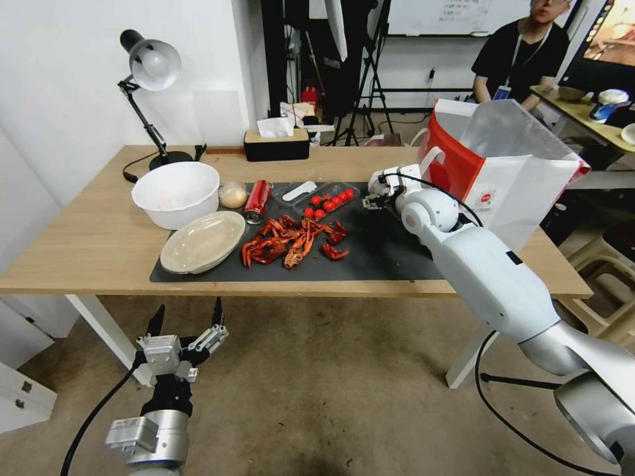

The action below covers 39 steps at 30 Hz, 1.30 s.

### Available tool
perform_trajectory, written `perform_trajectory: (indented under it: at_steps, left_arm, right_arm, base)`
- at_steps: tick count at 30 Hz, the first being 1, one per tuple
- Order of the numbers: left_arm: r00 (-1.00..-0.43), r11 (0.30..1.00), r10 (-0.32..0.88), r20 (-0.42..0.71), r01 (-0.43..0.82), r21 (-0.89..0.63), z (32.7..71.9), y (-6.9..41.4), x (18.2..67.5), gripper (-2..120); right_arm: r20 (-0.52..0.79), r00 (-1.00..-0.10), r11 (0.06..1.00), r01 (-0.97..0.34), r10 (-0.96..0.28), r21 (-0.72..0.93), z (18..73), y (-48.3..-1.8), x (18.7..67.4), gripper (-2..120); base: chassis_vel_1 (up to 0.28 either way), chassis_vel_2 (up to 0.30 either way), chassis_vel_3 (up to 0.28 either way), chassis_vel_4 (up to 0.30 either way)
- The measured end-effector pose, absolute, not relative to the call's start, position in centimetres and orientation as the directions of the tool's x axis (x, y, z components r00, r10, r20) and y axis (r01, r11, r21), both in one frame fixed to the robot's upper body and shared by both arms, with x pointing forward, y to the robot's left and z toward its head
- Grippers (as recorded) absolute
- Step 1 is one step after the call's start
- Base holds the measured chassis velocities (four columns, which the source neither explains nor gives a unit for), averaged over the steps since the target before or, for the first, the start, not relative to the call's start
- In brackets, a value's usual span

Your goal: Pick up the trash from the table and place it into the takeout bag.

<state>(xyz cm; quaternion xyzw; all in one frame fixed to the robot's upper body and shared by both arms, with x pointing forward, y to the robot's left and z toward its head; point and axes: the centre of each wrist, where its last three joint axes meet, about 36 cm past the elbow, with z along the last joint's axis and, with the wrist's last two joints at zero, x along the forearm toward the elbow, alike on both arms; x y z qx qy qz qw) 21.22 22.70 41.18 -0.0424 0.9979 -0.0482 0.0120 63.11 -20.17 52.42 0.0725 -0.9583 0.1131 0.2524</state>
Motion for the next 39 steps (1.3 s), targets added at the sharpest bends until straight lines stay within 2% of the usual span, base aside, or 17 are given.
perform_trajectory:
  at_steps: [33,35,38,39]
  left_arm:
    - [-0.996,0.992,-0.081,-0.030,-0.077,-0.098,41.5,22.5,21.0,100]
    - [-0.996,0.992,-0.080,-0.030,-0.077,-0.098,41.5,22.5,21.0,100]
    - [-0.997,0.992,-0.077,-0.030,-0.074,-0.098,41.4,22.5,21.1,100]
    - [-0.997,0.992,-0.077,-0.030,-0.074,-0.098,41.4,22.5,21.1,100]
  right_arm:
    - [0.513,-0.857,0.968,-0.159,-0.037,-0.196,51.4,-20.1,63.4,100]
    - [0.516,-0.856,0.968,-0.159,-0.037,-0.195,51.3,-20.1,63.5,97]
    - [0.522,-0.852,0.970,-0.157,-0.038,-0.186,51.1,-19.9,63.5,82]
    - [0.522,-0.852,0.970,-0.157,-0.038,-0.186,51.1,-19.9,63.5,82]
  base:
    - [0.000,0.000,0.000,0.000]
    - [0.000,0.000,0.000,0.000]
    - [0.000,0.000,0.000,0.000]
    - [0.000,0.000,0.000,0.000]
